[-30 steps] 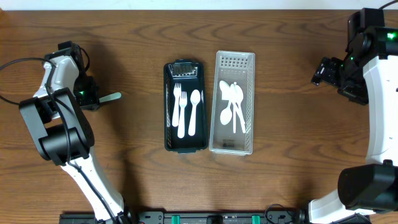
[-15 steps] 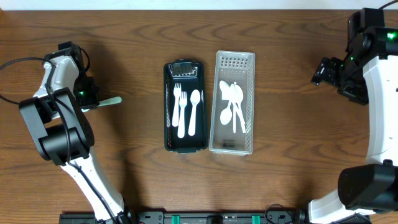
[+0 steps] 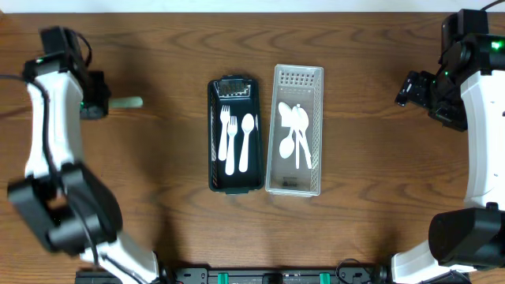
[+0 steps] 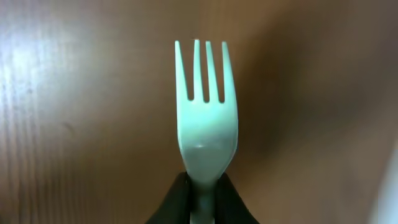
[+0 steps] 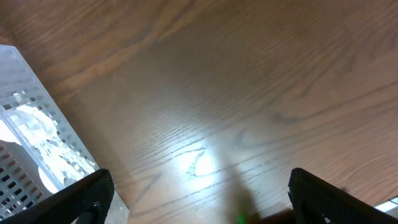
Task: Pack container
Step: 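Place the mint-green fork into the black basket and release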
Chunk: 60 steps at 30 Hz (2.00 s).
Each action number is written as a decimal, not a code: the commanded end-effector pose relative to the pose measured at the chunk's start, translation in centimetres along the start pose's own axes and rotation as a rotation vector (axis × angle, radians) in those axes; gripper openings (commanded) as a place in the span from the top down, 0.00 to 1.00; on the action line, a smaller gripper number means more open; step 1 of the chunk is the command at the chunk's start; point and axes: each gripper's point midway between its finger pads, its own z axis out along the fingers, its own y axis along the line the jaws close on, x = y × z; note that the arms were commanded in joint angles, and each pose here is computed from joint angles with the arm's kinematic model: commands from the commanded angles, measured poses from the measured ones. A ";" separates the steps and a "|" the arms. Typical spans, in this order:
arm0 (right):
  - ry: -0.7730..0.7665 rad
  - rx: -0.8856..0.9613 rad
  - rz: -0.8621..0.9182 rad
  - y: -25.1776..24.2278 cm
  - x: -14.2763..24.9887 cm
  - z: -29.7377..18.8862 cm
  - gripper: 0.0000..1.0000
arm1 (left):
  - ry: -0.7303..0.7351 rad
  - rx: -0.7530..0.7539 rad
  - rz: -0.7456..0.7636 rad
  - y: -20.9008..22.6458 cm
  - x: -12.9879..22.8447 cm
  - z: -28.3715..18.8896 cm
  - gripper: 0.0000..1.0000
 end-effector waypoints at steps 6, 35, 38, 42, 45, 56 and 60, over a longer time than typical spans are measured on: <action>-0.019 -0.010 -0.025 0.2 -0.6 0.2 0.07 | -0.027 0.310 0.814 -3.3 7.9 -11.1 0.94; -0.035 -0.016 -0.100 0.4 -1.0 0.2 0.06 | 0.270 0.059 1.843 2.1 28.3 1.7 0.94; -0.035 -0.016 -0.100 0.4 -1.0 0.2 0.06 | 0.294 0.018 1.811 2.8 28.7 3.0 0.94; -0.035 -0.015 -0.101 0.4 -1.0 0.2 0.06 | 0.307 -0.012 1.775 3.2 28.8 3.9 0.94; -0.036 -0.016 -0.108 0.4 -1.1 0.2 0.06 | 0.309 -0.013 1.775 3.3 28.9 4.0 0.94; -0.042 -0.018 -0.111 0.5 -1.2 0.2 0.06 | 0.280 0.032 1.776 2.3 28.9 2.3 0.49; -0.045 -0.099 -0.193 2.0 -1.3 0.1 0.06 | 0.214 0.137 1.761 0.0 28.5 -1.9 0.52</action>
